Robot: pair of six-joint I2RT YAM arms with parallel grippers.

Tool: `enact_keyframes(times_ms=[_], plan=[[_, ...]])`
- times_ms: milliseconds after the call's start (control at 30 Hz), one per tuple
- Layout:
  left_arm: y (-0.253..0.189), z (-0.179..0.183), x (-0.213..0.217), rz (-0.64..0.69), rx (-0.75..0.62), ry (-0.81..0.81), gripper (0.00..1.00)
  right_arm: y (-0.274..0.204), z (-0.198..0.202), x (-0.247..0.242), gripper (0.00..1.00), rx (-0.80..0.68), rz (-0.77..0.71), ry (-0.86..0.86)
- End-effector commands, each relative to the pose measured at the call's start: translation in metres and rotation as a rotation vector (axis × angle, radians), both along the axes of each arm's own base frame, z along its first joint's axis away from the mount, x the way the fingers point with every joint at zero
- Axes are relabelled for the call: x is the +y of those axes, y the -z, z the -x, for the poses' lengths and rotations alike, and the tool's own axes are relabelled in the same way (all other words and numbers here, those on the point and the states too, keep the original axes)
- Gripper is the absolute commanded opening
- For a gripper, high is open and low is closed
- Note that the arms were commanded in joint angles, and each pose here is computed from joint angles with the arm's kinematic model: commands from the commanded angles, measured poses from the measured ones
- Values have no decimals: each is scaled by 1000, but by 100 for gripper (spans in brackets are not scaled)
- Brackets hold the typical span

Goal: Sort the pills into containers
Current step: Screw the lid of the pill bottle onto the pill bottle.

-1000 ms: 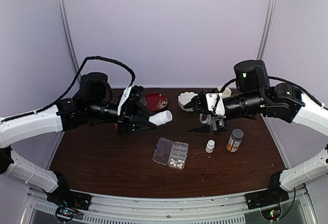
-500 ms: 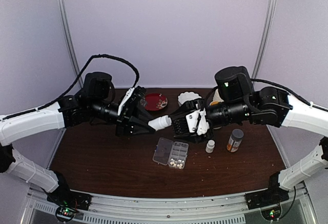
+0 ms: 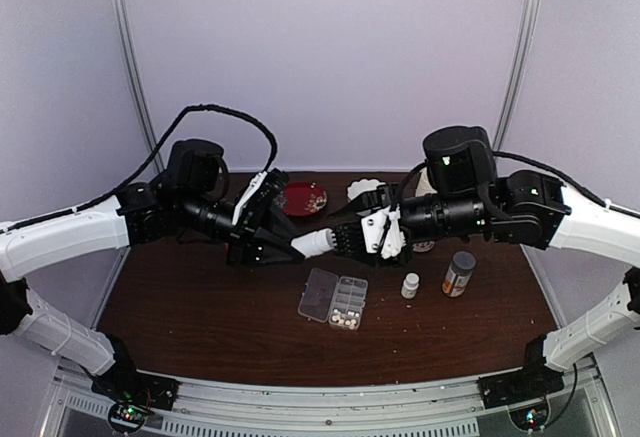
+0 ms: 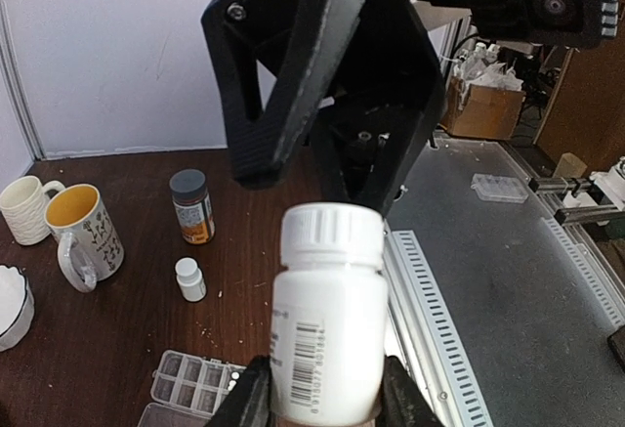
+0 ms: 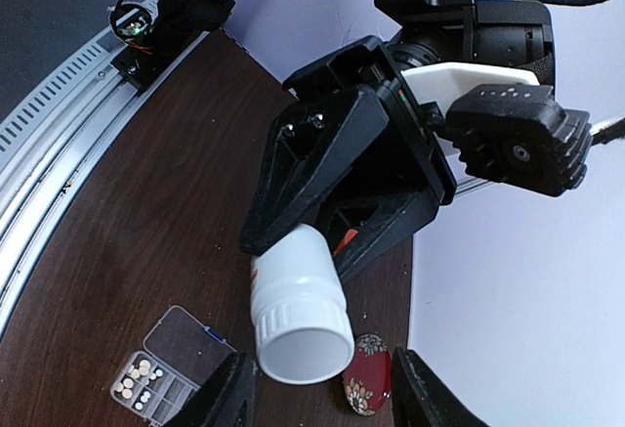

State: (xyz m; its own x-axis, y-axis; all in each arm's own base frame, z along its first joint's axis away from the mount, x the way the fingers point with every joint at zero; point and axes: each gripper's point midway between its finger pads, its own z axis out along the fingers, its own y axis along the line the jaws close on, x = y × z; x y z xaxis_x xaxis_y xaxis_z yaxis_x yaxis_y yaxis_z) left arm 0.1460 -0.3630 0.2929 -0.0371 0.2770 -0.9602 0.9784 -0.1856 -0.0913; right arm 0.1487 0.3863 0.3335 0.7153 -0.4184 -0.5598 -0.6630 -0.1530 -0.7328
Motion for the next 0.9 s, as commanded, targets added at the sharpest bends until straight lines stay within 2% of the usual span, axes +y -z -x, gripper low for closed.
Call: enact_keyframes(times_ms=[0, 133, 200, 333, 433, 667, 800, 867], plan=[[-15, 2, -3, 31, -19, 26, 0, -9, 1, 5, 49, -10, 3, -15], [-15, 2, -3, 22, -18, 26, 0, -7, 1, 7, 49, -10, 7, -22], [-14, 1, -2, 20, -18, 25, 0, -8, 1, 8, 44, -10, 6, -23], [-14, 2, -3, 18, -16, 26, 0, -7, 0, 9, 41, -10, 9, -23], [-14, 2, -3, 18, -17, 26, 0, -7, 0, 10, 35, -7, 11, -22], [-14, 2, -3, 16, -13, 34, 0, -4, 2, 12, 39, 8, 18, -34], [-13, 2, -3, 15, -13, 33, 0, -5, 2, 15, 28, 21, 22, -37], [-14, 2, -3, 15, -13, 31, 0, -4, 2, 15, 28, 24, 25, -39]])
